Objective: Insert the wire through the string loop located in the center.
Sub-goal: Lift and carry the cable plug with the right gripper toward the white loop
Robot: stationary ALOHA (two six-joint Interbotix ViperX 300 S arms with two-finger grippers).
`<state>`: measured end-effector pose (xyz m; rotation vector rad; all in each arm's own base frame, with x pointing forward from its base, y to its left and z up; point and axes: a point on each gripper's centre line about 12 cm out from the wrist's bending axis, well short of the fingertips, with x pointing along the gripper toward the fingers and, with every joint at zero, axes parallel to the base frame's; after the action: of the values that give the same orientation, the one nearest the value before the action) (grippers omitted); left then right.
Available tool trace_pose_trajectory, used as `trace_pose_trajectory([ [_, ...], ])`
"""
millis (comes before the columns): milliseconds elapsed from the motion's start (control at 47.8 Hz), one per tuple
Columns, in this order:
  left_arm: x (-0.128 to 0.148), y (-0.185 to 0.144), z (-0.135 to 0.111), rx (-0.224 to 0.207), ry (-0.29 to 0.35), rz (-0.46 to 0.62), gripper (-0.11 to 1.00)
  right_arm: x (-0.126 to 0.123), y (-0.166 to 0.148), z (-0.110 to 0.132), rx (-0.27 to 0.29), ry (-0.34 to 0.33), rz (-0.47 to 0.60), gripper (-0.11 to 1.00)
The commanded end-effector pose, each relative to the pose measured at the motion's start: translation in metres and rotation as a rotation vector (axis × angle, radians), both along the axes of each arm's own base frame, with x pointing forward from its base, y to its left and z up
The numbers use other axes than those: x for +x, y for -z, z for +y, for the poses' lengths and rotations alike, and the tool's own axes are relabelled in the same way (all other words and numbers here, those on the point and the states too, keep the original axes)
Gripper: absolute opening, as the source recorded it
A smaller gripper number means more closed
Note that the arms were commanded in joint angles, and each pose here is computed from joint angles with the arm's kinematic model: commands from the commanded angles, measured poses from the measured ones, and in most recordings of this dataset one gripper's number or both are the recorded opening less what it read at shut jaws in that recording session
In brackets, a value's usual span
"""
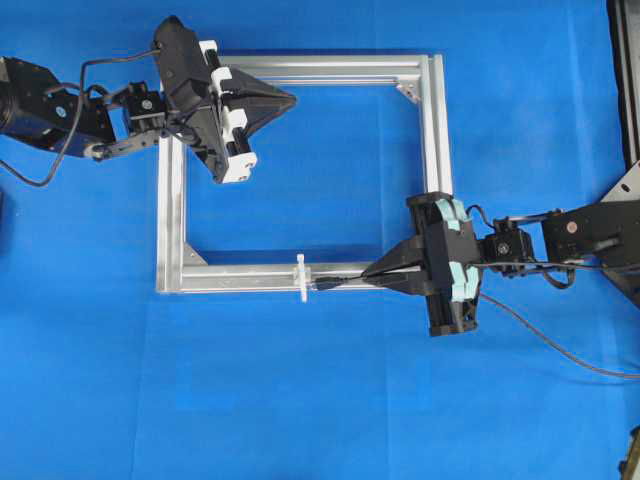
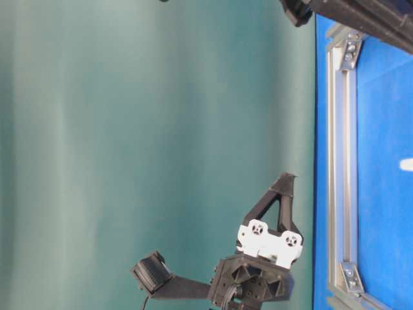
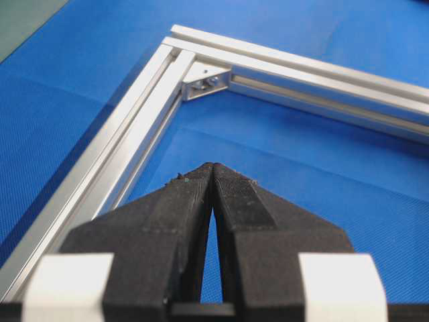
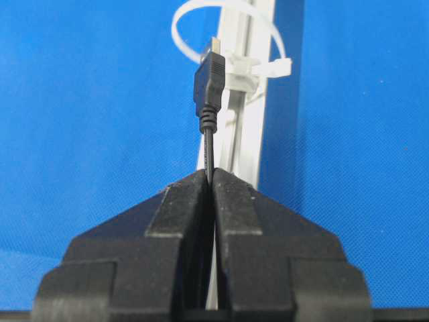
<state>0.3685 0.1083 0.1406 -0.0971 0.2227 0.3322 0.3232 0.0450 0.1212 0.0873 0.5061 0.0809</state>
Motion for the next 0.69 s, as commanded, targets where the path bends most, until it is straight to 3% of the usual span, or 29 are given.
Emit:
trace_pose_trajectory([
  [0,0.0016,-0.0137,-0.0010,0.013,0.005,-0.039,0.00,0.0035,-0.0109,-0.0038,0.007,0.015,-0.042,-0.03],
  [669,0.0015,-0.0141,-0.0010,0.013,0.005,-0.039,0.00,0.0044,-0.0114,-0.0073,0.007,0.026,-0.044,-0.03],
])
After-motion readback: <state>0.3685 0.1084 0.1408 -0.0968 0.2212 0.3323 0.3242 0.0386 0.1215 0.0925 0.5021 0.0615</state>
